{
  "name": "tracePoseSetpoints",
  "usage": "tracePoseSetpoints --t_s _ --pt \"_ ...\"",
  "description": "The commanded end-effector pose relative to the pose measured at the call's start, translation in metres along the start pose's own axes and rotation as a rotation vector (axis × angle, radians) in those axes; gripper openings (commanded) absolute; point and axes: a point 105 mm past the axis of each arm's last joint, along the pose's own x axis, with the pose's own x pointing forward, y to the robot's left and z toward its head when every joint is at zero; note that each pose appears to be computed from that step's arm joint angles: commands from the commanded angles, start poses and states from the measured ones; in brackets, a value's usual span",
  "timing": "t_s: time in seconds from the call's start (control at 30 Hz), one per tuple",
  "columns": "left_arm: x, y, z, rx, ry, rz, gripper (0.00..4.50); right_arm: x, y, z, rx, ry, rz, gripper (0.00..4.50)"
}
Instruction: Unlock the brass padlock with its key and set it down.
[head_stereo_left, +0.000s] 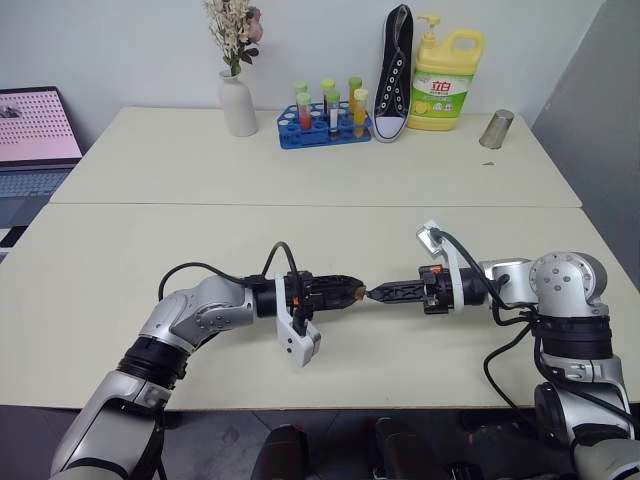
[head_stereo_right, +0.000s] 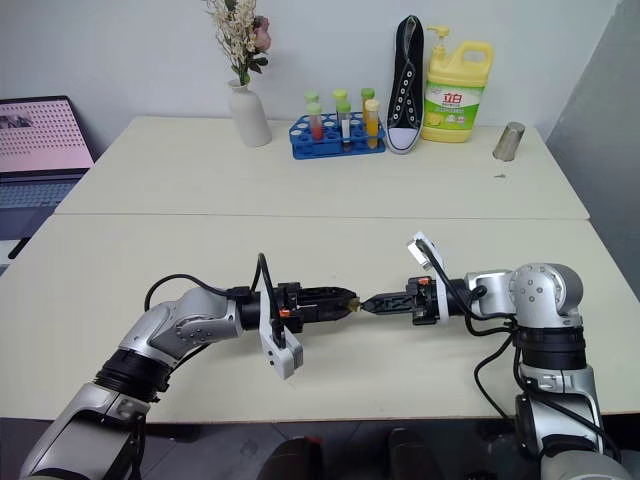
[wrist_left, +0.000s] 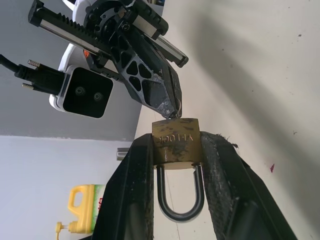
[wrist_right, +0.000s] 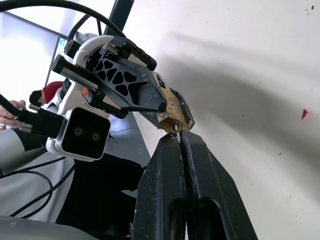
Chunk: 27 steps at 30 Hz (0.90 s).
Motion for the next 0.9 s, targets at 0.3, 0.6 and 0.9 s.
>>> tracePoseSetpoints --t_s 0.3,0.6,0.9 --pt "0.005 0.003 0.008 0.006 -0.040 0.019 0.96 -0.002 0.015 -0.009 -0.393 0.063 -0.010 2.00" --pt "0.005 0.010 0.006 -0.020 -0.018 0.072 0.96 -0.007 0.017 -0.005 -0.573 -0.069 -0.010 3.46" --pt "0.004 0.014 0.004 -0.032 -0.001 0.102 0.96 0.009 0.016 -0.005 -0.516 -0.195 -0.017 3.46"
